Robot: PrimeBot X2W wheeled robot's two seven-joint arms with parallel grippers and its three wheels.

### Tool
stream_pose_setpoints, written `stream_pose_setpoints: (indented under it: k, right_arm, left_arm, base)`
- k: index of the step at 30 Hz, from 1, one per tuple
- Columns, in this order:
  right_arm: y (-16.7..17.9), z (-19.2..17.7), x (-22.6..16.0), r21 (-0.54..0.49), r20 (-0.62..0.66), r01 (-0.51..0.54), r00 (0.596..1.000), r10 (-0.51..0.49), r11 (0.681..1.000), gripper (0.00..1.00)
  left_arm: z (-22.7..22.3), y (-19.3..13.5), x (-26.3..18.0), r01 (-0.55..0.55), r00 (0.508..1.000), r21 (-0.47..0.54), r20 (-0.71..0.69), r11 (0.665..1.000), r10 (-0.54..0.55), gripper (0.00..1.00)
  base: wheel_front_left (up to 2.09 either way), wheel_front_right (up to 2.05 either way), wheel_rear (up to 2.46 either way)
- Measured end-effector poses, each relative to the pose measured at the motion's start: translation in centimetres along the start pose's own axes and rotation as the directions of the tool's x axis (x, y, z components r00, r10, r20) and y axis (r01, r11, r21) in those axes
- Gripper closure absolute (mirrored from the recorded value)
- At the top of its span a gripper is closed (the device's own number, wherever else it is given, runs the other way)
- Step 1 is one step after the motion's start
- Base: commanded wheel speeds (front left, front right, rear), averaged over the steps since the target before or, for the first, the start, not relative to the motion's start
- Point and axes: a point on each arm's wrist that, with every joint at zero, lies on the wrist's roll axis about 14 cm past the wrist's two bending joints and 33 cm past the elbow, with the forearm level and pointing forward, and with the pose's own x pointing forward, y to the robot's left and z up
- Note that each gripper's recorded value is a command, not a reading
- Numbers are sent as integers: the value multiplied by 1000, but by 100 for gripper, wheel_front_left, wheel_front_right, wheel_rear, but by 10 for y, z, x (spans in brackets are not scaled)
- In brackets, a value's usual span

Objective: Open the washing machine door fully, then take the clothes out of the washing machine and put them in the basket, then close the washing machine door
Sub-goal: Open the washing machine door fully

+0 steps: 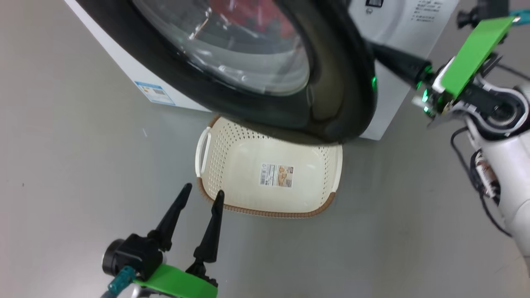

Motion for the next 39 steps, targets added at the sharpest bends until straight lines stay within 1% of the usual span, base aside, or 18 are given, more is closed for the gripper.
stream_pose_setpoints:
  k: [17,24,31,32,34,35,39]
  right_arm:
    - [29,-91,-12,-28,-162,-38,986,33,999,100]
    - [37,-112,-9,-29,-212,-55,976,48,998,100]
    - [36,-115,-10,-27,-208,-53,977,46,998,100]
    - [35,-115,-11,-29,-206,-50,978,43,998,95]
    - [34,-112,-13,-31,-184,-43,982,37,999,53]
    - [32,-110,-14,-32,-174,-37,984,31,999,0]
    - [21,-100,-21,-17,-106,-5,994,3,1000,0]
  left_arm:
    - [14,6,-43,-43,998,-19,43,999,44,0]
    - [21,10,-50,-59,996,-12,66,998,59,0]
    - [20,10,-52,-63,996,-15,63,998,64,0]
    - [20,9,-52,-62,996,-15,63,998,63,0]
    - [20,9,-51,-60,996,-15,64,998,60,0]
    - [20,9,-51,-58,996,-15,65,998,59,0]
    - [21,8,-50,-54,996,-15,68,998,55,0]
  base:
    - [0,0,0]
    - [0,0,0]
    - [0,0,0]
    - [0,0,0]
    - [0,0,0]
    - [0,0,0]
    - [0,0,0]
